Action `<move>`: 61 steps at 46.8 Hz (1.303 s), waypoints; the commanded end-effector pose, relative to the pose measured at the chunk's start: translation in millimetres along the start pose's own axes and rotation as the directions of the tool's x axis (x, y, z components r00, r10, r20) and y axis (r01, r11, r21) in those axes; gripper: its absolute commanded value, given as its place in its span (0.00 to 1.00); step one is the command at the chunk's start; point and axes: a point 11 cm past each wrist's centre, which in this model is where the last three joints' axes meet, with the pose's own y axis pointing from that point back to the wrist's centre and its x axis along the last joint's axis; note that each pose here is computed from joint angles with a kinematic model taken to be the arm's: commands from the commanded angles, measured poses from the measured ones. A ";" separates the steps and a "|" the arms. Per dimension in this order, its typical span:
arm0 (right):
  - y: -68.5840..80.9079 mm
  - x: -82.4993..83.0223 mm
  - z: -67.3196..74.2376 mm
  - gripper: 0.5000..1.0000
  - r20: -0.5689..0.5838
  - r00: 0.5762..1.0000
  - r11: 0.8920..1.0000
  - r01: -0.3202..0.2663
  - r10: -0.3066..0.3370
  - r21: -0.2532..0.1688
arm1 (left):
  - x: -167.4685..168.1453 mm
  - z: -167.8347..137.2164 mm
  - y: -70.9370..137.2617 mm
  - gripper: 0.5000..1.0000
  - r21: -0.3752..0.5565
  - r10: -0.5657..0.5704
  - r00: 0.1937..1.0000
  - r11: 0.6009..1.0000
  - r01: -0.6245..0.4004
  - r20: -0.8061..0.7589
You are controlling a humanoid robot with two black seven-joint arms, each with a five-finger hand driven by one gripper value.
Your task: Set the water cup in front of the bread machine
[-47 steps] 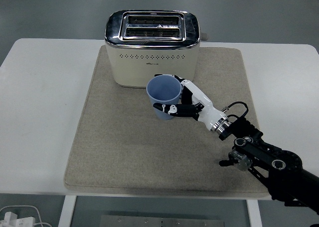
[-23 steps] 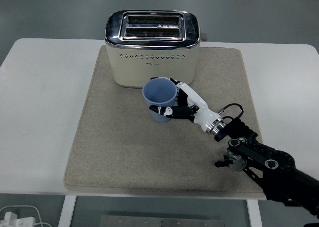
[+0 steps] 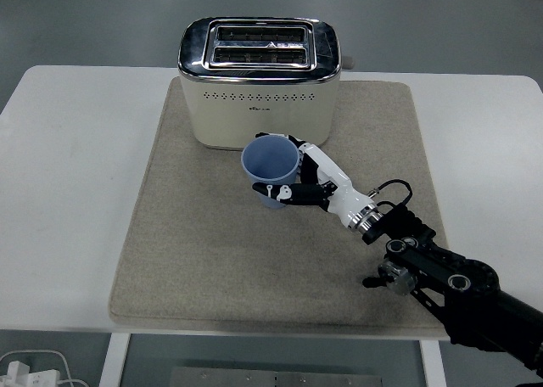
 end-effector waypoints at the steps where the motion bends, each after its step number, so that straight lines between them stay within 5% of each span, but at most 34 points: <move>1: 0.3 0.5 0.0 0.85 -0.001 1.000 1.000 0.000 0.000 0.000 | 0.0 0.0 0.0 1.00 0.000 0.000 1.000 1.000 0.000 0.000; 47: 9.8 15.2 3.1 0.86 0.007 1.000 1.000 -0.019 0.019 -0.017 | 0.0 0.0 0.0 1.00 0.000 0.000 1.000 1.000 0.000 0.000; 61: 23.9 25.8 12.4 0.86 0.005 0.999 0.998 -0.041 0.041 -0.043 | 0.0 0.0 0.0 1.00 0.000 0.000 1.000 1.000 0.000 0.000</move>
